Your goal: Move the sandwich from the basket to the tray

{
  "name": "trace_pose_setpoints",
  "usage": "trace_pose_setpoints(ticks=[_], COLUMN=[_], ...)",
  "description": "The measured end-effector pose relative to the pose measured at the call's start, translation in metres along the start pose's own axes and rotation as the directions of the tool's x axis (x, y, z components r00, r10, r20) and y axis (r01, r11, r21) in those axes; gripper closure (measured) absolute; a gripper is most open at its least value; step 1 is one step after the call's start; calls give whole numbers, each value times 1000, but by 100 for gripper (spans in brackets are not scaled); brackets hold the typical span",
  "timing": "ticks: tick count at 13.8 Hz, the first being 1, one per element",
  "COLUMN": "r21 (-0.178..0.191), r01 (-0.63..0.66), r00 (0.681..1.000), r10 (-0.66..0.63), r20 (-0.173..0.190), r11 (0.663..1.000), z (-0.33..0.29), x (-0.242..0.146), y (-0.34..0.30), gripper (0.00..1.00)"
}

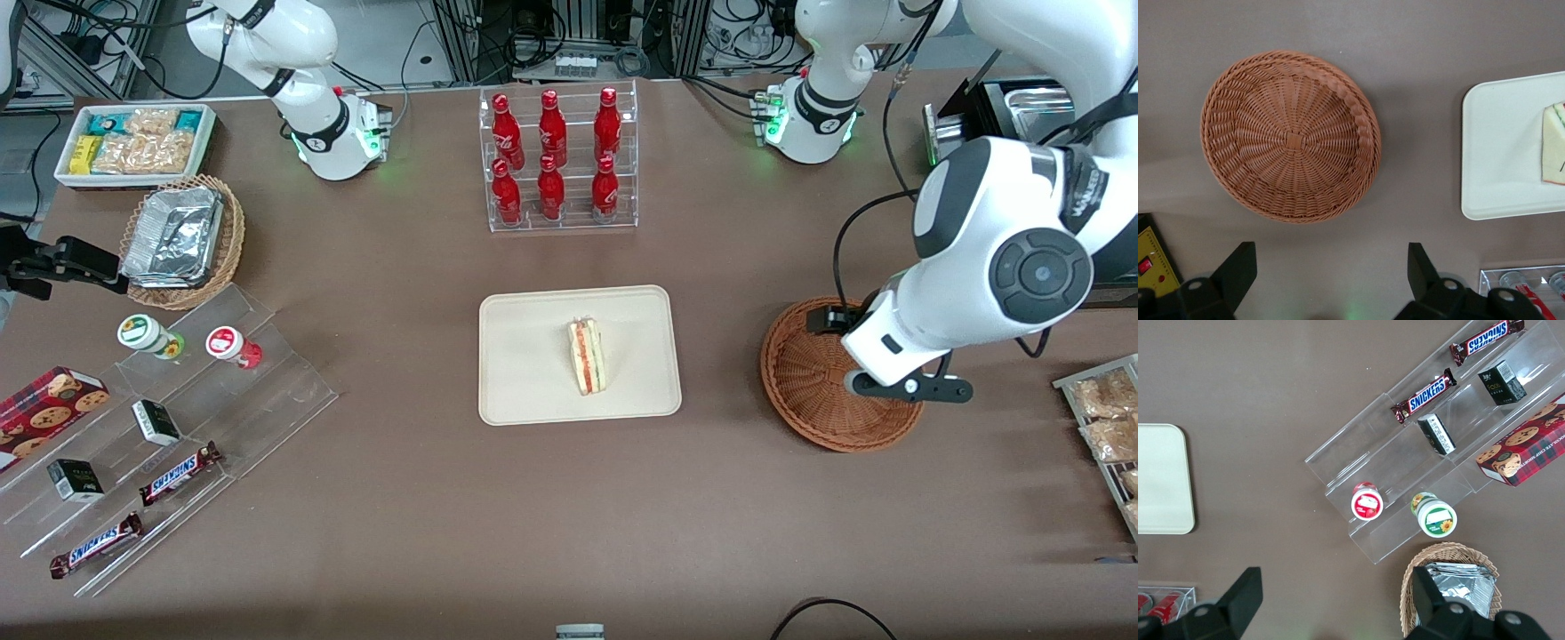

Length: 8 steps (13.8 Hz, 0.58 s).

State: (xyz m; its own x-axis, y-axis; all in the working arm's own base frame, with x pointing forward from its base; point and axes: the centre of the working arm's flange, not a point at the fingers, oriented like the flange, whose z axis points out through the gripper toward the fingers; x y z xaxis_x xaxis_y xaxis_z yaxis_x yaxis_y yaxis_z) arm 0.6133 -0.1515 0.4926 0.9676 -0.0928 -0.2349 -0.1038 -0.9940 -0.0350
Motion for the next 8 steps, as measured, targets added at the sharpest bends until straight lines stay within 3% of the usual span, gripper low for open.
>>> trace_pose_setpoints(ticks=[8], r21=[33], r01=[21], r00=[999], r10=[-20], r20=[-34], r11=[999], z=[-11], x=[-50], y=[-29], gripper=[0])
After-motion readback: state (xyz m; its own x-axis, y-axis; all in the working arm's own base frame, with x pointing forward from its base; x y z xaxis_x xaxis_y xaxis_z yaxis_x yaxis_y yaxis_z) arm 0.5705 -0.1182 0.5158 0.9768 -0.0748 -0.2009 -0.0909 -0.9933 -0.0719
